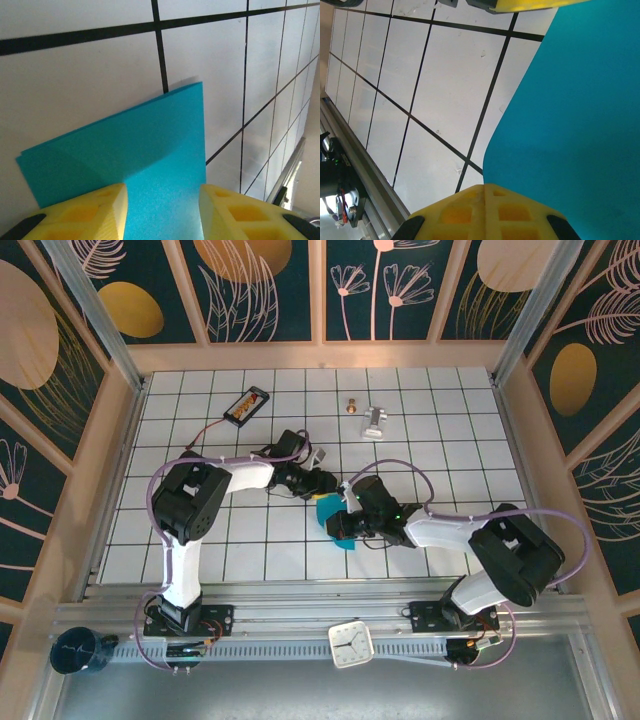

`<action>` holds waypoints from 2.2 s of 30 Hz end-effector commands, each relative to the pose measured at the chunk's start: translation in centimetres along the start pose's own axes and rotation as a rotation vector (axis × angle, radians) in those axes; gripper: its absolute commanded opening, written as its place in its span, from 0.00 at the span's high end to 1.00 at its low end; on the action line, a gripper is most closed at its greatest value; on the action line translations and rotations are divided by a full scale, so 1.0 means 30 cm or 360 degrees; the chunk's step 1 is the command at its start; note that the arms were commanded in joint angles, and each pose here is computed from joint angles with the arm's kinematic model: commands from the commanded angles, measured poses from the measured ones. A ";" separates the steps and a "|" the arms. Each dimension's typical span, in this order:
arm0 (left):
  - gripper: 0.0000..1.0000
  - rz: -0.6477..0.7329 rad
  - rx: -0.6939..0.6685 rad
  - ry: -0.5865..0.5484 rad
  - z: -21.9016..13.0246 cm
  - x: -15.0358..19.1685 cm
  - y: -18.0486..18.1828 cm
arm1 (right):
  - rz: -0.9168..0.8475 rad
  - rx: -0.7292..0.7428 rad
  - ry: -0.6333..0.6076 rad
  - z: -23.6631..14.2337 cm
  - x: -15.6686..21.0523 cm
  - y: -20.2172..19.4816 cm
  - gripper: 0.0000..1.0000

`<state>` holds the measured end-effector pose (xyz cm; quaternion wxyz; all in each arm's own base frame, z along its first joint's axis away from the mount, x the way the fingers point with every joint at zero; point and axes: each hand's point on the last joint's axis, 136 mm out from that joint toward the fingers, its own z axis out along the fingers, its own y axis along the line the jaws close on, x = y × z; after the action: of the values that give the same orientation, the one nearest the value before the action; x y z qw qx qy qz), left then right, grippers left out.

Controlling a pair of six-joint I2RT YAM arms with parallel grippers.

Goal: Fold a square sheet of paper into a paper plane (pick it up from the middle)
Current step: Third fold the triangle at the center of the table.

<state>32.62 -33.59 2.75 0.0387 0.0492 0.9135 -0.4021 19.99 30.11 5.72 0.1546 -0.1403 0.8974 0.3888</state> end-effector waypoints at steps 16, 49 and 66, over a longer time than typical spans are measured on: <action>0.60 0.0035 -0.0329 0.0113 0.042 0.066 0.191 | -0.0006 -0.0077 0.0049 0.006 -0.080 -0.044 0.99; 0.59 0.0032 -0.0373 0.0118 0.050 0.071 0.222 | 0.0040 0.0043 0.0044 -0.046 -0.069 -0.180 0.95; 0.59 0.0034 -0.0366 0.0123 0.050 0.073 0.218 | 0.0006 0.0109 0.0087 -0.010 -0.095 -0.221 0.95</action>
<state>32.46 -33.47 2.28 0.0474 0.0931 0.9196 -0.3788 24.27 26.10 2.76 0.1288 -0.1384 0.9113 0.3657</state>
